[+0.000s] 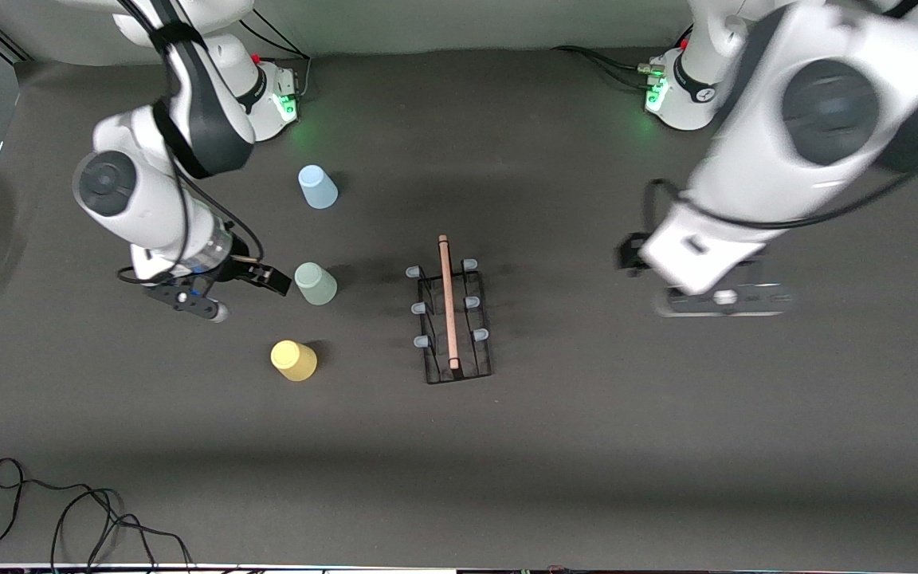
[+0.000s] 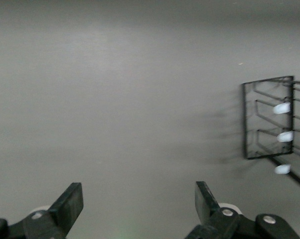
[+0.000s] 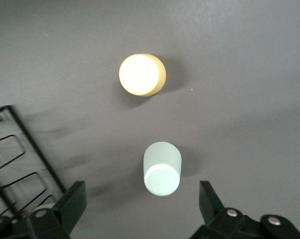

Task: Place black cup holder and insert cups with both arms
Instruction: 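Grasp the pale green cup with the right gripper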

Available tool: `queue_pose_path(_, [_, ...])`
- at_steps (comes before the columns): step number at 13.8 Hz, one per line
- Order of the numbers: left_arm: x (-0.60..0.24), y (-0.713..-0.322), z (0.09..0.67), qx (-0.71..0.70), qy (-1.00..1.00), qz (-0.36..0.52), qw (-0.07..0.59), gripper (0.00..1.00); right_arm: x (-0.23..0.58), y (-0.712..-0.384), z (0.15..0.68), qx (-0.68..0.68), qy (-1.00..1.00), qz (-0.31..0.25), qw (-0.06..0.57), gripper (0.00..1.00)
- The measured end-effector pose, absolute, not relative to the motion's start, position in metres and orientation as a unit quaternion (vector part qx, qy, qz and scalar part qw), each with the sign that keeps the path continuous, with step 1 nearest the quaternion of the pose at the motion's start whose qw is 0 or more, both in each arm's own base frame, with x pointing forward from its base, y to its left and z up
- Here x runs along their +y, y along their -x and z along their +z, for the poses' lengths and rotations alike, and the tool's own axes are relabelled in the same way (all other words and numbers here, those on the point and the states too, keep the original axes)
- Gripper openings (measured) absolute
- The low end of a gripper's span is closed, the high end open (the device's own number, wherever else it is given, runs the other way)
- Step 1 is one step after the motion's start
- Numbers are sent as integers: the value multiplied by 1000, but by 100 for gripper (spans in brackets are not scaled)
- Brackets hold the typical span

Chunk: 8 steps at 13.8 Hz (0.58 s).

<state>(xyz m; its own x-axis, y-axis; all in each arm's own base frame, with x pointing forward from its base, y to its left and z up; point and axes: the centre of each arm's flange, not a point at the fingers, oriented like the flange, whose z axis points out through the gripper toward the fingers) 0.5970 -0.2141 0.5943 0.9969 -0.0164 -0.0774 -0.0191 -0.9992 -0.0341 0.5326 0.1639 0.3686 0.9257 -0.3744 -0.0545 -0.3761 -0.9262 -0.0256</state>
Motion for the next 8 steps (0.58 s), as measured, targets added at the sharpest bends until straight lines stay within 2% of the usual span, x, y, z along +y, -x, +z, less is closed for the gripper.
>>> queue_pose_path(4, [-138, -578, 603, 18, 998, 51, 17, 100, 167, -508, 310, 184, 982, 42, 4, 100])
queue_pose_path(8, [-81, -570, 595, 3, 998, 62, 14, 100, 185, -502, 275, 167, 985, 48, -5, 100])
